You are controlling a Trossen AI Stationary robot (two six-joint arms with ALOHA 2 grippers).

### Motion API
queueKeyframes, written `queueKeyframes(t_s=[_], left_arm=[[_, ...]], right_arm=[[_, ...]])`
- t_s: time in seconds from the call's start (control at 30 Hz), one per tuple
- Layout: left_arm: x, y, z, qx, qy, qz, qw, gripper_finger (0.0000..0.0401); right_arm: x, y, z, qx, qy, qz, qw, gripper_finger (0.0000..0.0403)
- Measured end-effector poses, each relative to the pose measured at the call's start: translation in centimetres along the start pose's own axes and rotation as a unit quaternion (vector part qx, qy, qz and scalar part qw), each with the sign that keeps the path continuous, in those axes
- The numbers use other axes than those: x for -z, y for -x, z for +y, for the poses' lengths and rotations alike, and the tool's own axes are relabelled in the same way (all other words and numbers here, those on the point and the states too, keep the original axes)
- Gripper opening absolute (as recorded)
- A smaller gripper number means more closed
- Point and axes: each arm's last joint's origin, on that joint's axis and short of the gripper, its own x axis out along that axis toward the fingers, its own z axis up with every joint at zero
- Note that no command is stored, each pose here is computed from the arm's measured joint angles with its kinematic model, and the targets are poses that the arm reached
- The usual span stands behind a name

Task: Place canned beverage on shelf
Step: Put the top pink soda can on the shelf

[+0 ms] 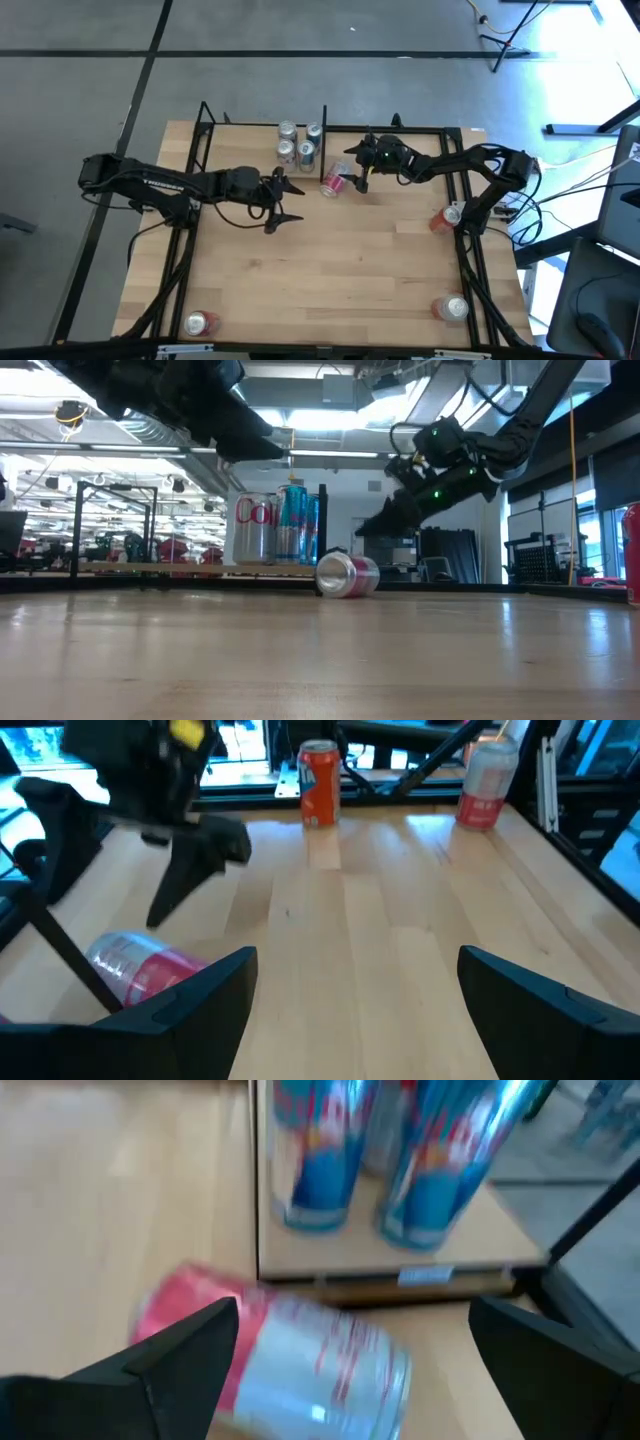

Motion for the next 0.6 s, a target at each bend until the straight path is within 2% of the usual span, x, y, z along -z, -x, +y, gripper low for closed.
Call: queueKeyframes(t_s=[0.17, 0.37, 0.6], left_arm=[[0.8, -0.9, -0.6, 0.01, 0.034, 0.023, 0.999, 0.0328], [2.1, -2.2, -2.2, 0.014, 0.068, 0.056, 0.996, 0.0328], [2.8, -3.0, -4.1, 0.013, 0.06, 0.065, 0.996, 0.0328]], right_arm=[[1.0, -0.7, 0.2, -0.013, 0.01, 0.017, 1.0, 0.0385], [1.6, -0.7, 1.0, -0.084, -0.001, 0.031, 0.996, 0.0385], [0.5, -1.3, 1.9, -0.062, 0.035, -0.005, 0.997, 0.0385]])
